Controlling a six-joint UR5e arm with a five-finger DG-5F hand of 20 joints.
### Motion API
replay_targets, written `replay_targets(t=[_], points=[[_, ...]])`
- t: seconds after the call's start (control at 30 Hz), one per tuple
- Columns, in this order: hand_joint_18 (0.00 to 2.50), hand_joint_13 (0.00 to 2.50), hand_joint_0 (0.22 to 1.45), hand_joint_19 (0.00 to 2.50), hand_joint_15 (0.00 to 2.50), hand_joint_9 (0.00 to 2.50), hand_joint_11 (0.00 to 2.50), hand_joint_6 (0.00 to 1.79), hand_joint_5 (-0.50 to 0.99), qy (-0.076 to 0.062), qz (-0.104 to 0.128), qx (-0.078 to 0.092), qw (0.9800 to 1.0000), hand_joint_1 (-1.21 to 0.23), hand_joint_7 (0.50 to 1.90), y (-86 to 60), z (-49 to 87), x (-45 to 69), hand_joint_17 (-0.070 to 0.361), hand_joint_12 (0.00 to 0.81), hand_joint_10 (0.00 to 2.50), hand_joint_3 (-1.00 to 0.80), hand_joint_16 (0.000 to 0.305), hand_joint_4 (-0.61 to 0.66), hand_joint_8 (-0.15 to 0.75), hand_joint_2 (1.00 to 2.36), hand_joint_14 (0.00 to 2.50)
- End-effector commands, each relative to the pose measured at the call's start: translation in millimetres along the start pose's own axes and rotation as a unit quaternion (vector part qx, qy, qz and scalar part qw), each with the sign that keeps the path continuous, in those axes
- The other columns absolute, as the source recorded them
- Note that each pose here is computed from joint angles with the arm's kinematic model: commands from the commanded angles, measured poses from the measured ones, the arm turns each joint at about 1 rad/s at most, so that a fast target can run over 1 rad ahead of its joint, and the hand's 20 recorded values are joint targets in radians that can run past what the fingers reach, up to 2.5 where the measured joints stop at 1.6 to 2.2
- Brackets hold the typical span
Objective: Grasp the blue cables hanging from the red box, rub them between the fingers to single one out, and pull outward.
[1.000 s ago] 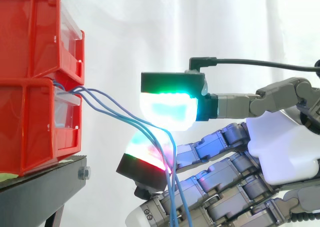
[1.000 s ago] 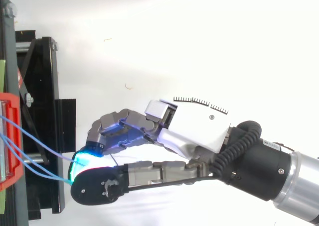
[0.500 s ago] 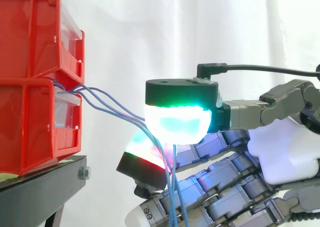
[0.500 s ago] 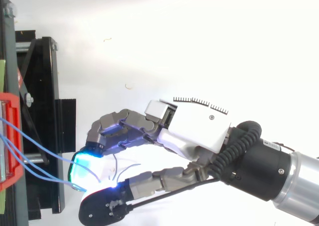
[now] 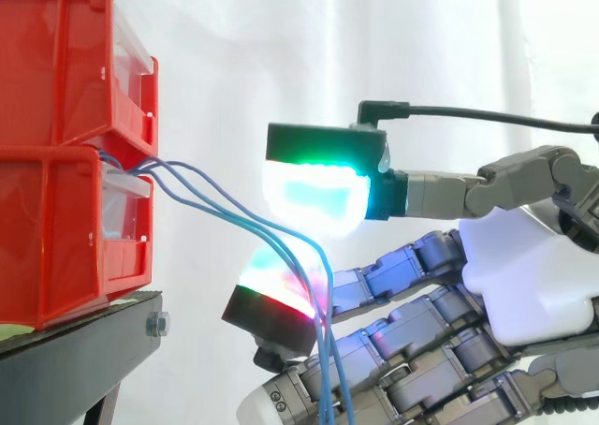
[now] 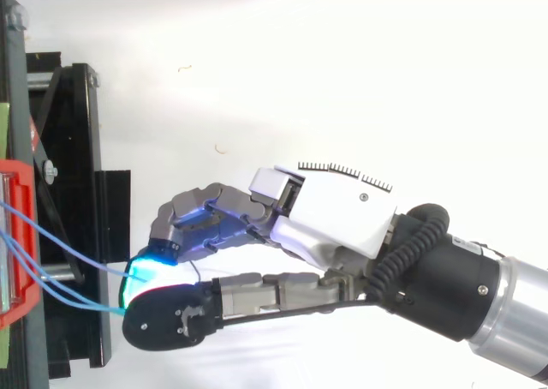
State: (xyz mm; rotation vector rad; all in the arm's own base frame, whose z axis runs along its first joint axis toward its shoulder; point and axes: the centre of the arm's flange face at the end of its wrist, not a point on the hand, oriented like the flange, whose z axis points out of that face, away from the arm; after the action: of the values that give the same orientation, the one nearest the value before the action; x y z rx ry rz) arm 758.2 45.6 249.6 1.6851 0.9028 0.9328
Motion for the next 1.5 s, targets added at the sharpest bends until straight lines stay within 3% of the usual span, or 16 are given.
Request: replay_targets(t=[0.0,0.27,0.6,0.87,0.97,1.17,1.47], points=[[0.00,0.36,0.63,0.00,0.00,0.65,0.02,0.86,-0.18,0.000,-0.001,0.002,1.0000,-0.65,1.13,4.7,-2.6,-0.6,0.107,0.388,0.00,-0.30,0.048,0.14,0.350,1.02,0.00],[0.00,0.36,0.64,0.00,0.00,0.62,0.00,0.88,-0.21,-0.003,-0.016,0.015,0.9998,-0.70,1.10,17.6,-12.1,-5.3,0.106,0.385,0.00,-0.26,0.047,0.17,0.360,1.03,0.00],[0.00,0.35,0.59,0.00,0.00,0.61,0.00,0.87,-0.21,-0.003,-0.018,0.016,0.9997,-0.69,1.05,23.2,-14.3,-6.4,0.105,0.386,0.00,-0.50,0.047,0.21,0.362,1.00,0.00],[0.00,0.34,0.55,0.00,0.00,0.60,0.00,0.84,-0.20,-0.006,-0.042,0.015,0.9990,-0.51,1.06,25.5,-12.7,-10.3,0.108,0.399,0.00,-0.50,0.048,0.23,0.378,1.00,0.00],[0.00,0.34,0.61,0.00,0.00,0.59,0.00,0.84,-0.20,-0.005,-0.043,0.015,0.9990,-0.43,1.07,25.5,-12.6,-10.1,0.102,0.389,0.00,-0.35,0.045,0.21,0.367,1.02,0.00],[0.00,0.32,0.59,0.00,0.00,0.57,0.00,0.84,-0.21,-0.005,-0.043,0.015,0.9990,-0.46,1.13,25.2,-13.1,-9.1,0.110,0.411,0.00,-0.18,0.049,0.22,0.390,1.03,0.00],[0.00,0.33,0.57,0.00,0.00,0.58,0.00,0.85,-0.21,-0.006,-0.042,0.014,0.9990,-0.50,1.09,25.9,-12.0,-11.0,0.099,0.398,0.00,-0.35,0.044,0.23,0.388,1.02,0.00]])
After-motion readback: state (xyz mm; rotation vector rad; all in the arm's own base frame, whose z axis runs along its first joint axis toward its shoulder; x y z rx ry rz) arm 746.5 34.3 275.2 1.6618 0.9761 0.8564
